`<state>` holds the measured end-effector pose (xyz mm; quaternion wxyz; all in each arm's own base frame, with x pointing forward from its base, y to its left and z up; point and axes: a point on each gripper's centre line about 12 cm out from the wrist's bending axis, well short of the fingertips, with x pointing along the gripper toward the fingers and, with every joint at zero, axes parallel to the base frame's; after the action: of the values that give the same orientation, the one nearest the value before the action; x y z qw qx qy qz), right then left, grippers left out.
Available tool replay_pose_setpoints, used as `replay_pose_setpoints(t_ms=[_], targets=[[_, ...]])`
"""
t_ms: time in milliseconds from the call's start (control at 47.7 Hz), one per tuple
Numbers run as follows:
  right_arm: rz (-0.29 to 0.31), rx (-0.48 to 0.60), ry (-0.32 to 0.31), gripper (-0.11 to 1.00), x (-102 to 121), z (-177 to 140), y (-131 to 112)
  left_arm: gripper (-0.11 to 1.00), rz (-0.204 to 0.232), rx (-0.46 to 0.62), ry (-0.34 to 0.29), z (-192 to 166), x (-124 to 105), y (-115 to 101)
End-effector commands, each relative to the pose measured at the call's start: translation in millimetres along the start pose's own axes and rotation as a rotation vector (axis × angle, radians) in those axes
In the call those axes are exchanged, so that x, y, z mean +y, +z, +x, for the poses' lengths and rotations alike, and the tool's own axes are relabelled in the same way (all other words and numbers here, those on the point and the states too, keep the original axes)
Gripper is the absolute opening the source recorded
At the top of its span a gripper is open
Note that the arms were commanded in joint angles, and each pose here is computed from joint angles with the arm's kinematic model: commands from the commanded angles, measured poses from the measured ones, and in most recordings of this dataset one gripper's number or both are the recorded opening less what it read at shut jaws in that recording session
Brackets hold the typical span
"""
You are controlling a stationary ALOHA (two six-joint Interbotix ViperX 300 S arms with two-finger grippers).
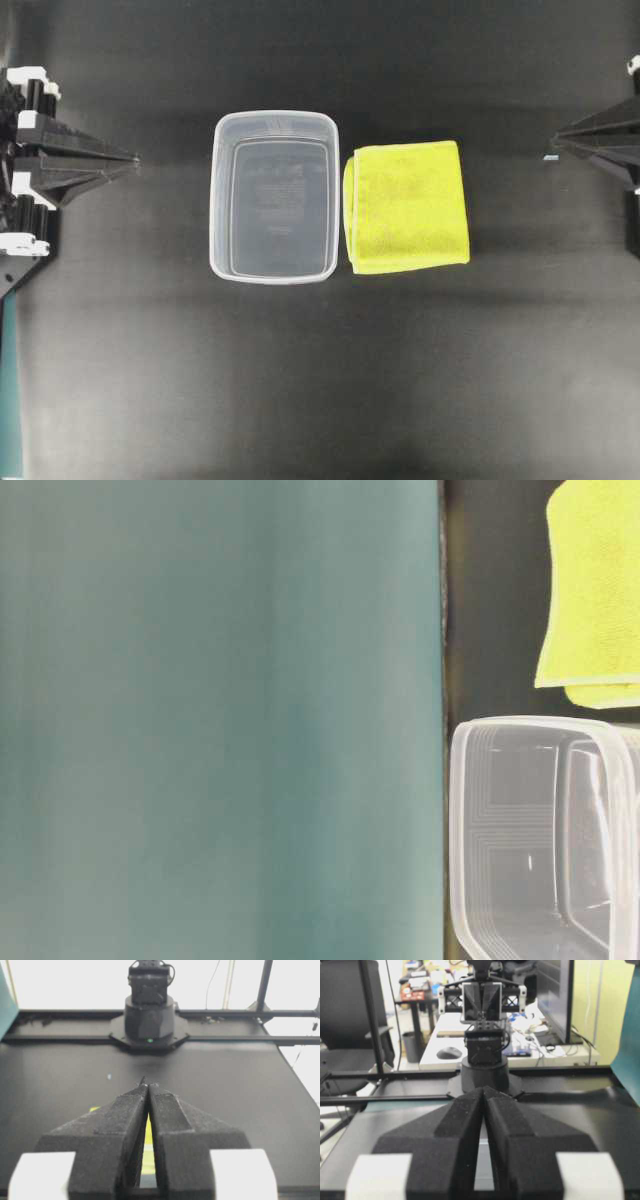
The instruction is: Place the yellow towel into the container with the left arm.
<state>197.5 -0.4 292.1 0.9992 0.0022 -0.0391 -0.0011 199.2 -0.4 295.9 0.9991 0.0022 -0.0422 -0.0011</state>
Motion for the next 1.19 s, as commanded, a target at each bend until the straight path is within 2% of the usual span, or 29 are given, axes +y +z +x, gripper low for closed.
replay_pose_setpoints(t_ms=[0,84,147,314,524,671,776,860,922,985,1027,1069,1174], targets=[[0.015,-0.001,0.003,0.01,1,2,1,0.06,0.003,0.019,-0.013,10,-2,5],[0.023,0.002,0.003,0.01,1,2,-1,0.00,-0.034,0.086,-0.014,22,-3,4],[0.032,-0.003,0.004,0.01,1,1,0,0.00,-0.062,0.143,-0.009,36,-2,7],[0.063,-0.014,0.006,0.01,1,-1,3,0.00,-0.058,0.253,-0.001,71,-2,24],[0.105,0.026,-0.010,0.01,-1,-6,1,0.00,-0.007,0.458,0.026,111,6,32],[0.120,0.057,-0.022,0.02,-3,-10,0,0.00,0.070,0.546,0.019,142,11,36],[0.122,0.062,-0.024,0.16,-4,-14,2,0.00,0.087,0.597,0.026,164,17,33],[0.123,0.046,-0.029,0.37,-4,-20,5,0.01,0.085,0.644,0.039,183,23,30],[0.121,0.026,-0.028,0.57,-5,-24,9,0.02,0.086,0.672,0.044,196,26,27],[0.122,0.001,-0.028,0.72,-5,-28,14,0.07,0.091,0.700,0.042,208,28,23],[0.122,-0.013,-0.028,0.78,-5,-30,17,0.15,0.091,0.720,0.044,215,30,20],[0.122,-0.022,-0.027,0.80,-5,-32,18,0.24,0.088,0.745,0.046,225,32,14],[0.120,-0.051,-0.026,0.77,-5,-37,24,0.57,0.085,0.810,0.044,246,33,-6]])
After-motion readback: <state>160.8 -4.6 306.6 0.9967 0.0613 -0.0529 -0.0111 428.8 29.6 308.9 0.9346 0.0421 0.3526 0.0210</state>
